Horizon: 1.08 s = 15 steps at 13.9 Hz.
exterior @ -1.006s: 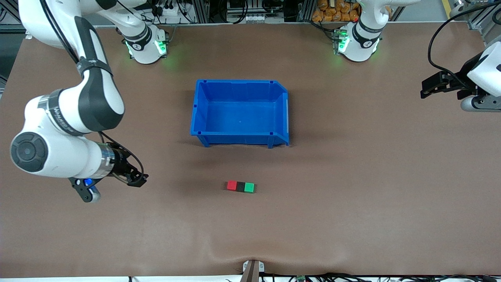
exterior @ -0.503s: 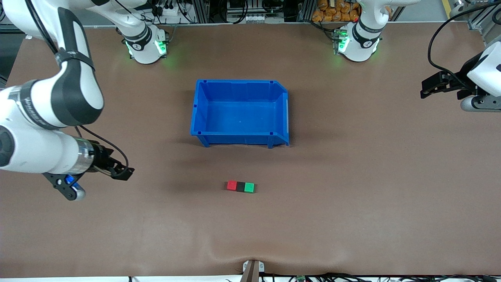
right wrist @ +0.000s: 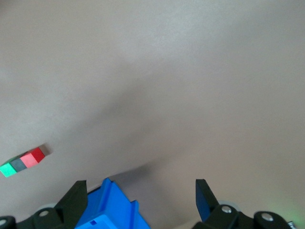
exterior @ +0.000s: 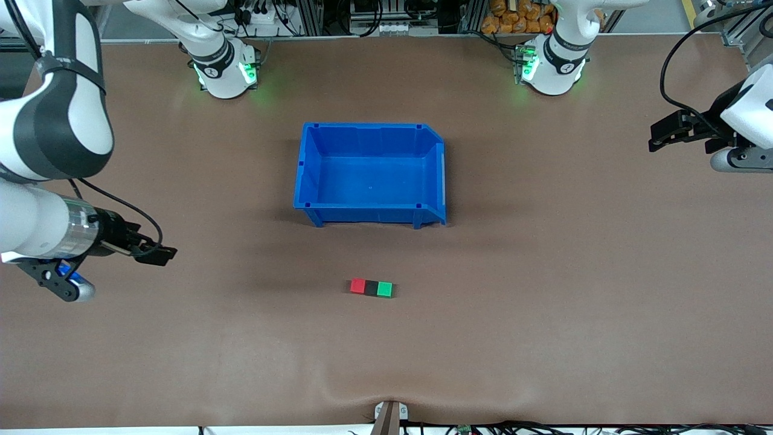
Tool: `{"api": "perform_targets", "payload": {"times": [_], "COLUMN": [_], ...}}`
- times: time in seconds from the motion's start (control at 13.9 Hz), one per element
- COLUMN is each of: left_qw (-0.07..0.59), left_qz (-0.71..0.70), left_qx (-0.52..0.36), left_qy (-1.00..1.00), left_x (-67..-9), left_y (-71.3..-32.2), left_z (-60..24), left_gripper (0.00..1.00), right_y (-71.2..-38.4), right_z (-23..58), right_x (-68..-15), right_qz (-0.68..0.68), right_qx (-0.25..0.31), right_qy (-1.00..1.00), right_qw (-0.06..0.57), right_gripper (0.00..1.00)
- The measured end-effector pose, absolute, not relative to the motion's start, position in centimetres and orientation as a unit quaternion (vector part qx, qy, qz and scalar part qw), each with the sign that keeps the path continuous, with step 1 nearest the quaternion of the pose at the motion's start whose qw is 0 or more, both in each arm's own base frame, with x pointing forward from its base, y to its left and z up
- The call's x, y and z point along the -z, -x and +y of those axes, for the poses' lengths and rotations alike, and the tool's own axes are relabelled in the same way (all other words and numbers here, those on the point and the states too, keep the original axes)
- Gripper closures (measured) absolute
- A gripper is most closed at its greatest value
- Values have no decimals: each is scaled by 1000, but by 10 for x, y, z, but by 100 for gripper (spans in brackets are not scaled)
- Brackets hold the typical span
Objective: Attach green and red cubes to black cube
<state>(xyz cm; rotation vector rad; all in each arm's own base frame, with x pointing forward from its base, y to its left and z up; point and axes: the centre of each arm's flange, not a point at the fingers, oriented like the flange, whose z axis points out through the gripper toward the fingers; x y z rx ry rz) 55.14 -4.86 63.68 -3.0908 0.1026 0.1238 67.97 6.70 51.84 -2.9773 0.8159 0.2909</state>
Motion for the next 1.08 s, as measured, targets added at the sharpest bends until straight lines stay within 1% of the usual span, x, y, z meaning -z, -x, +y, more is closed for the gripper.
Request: {"api": "perform_targets", "payload": {"times": [0.36, 0.65, 1.08], "left_qw": [23, 23, 23], "left_qz": [33, 33, 33], "left_qx": [-40, -40, -40], "left_qy": [998, 998, 998], "left_x": [-637, -637, -637], "left_y": [-551, -551, -551], "left_z": [-49, -49, -49], "left_gripper": [0, 0, 0], "right_y": [-674, -663, -644], "right_z": [38, 30, 2], "right_x": [-535, -558, -591], "right_qz": [214, 172, 116], "right_qx": [-84, -76, -74], "right_qy": [973, 982, 990], "right_qw": [16, 9, 14], "right_gripper": [0, 0, 0]}}
